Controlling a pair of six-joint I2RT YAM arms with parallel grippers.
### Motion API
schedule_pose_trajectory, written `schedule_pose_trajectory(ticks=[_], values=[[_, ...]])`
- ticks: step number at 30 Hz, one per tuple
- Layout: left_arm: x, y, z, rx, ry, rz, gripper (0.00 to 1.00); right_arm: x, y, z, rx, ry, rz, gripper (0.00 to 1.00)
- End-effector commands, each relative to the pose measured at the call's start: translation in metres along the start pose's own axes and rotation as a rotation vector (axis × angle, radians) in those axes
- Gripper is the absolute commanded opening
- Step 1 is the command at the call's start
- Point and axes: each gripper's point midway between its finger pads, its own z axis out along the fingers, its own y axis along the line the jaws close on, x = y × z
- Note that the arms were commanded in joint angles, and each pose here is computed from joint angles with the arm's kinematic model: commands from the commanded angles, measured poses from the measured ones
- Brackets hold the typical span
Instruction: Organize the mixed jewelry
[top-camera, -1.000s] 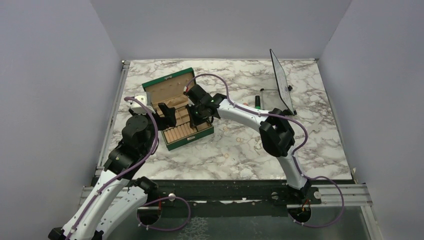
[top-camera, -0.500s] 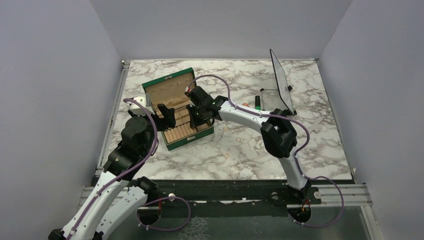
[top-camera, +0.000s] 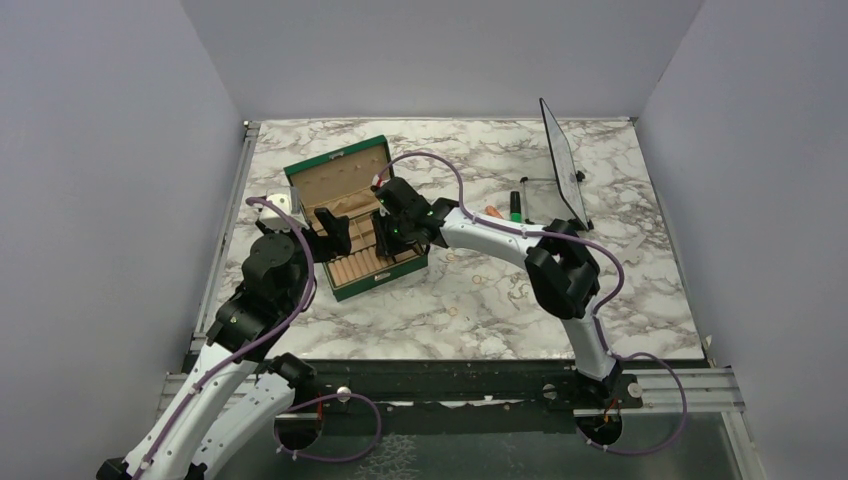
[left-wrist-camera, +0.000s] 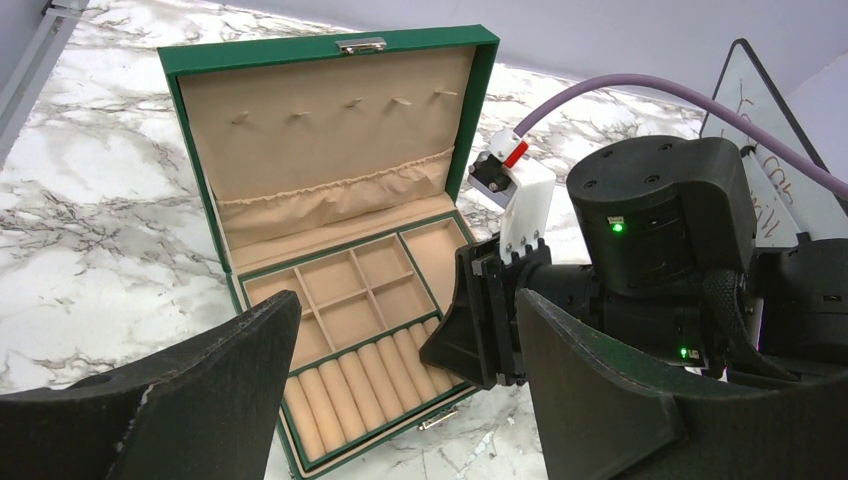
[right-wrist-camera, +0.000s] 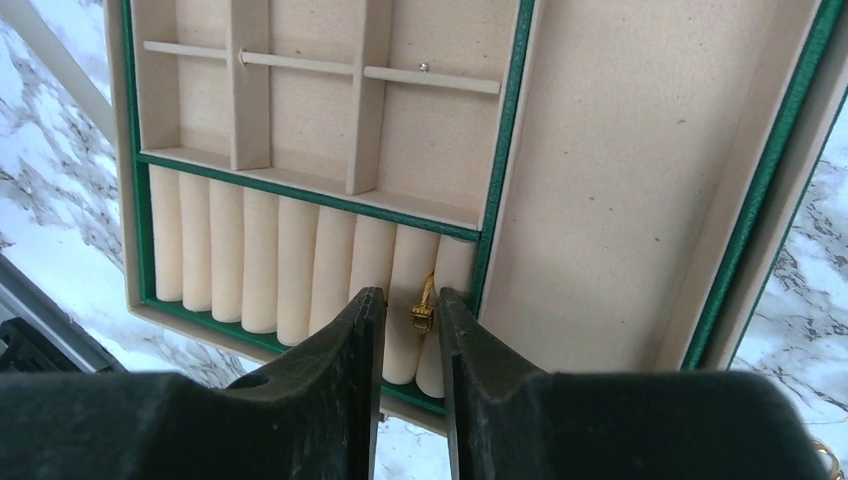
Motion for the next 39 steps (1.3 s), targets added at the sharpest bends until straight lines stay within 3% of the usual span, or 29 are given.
schedule_pose_trajectory(ticks=[1, 8, 13, 24, 30, 39], values=[[-0.004, 0.005, -0.001, -0.021, -0.026, -0.016, 0.81, 0.0, -0.005, -0.006, 0.053, -0.004, -0.01, 0.3], [-0.003, 0.005, 0.0, -0.024, -0.026, -0.016, 0.81, -0.005, -0.003, -0.009, 0.048, -0.013, -0.011, 0.24], [-0.003, 0.005, 0.0, -0.024, -0.026, -0.016, 0.81, -0.013, 0.003, -0.018, 0.027, -0.04, -0.011, 0.31], [0.0, 0.004, 0.002, -0.02, -0.008, -0.007, 0.8, -0.027, -0.006, -0.061, 0.056, -0.203, 0.018, 0.32], [0.008, -0.002, 0.009, -0.001, 0.029, 0.005, 0.8, 0.002, -0.034, -0.084, 0.151, -0.201, 0.057, 0.33], [0.013, -0.005, 0.011, 0.01, 0.046, -0.005, 0.8, 0.088, -0.077, -0.105, 0.261, -0.051, 0.099, 0.37]])
